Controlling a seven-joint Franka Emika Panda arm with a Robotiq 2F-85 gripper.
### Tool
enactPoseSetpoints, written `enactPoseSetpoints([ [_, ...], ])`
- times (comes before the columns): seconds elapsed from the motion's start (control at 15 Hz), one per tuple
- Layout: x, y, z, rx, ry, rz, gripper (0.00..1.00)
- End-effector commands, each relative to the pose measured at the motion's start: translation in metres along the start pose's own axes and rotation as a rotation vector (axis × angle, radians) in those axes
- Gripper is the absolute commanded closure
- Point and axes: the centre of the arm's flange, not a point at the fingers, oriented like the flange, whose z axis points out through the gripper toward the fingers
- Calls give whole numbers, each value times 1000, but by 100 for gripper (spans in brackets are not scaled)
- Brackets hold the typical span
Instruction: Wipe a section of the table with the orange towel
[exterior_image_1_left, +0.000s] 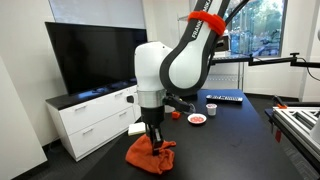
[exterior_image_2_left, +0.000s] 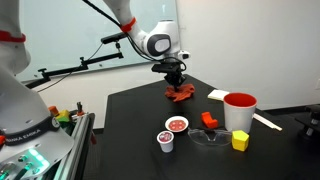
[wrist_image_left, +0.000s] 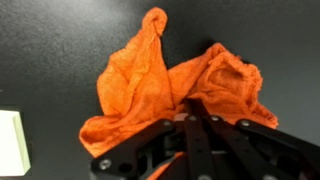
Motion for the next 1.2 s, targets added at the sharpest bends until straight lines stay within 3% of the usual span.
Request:
enactPoseSetpoints([
  [0.0,-28,-9,-23,12,1,-68,100],
  [0.8,-70,-16,-21,41,-41,-132,100],
  [1.13,-70,-12,-16,41,-28,-130,100],
])
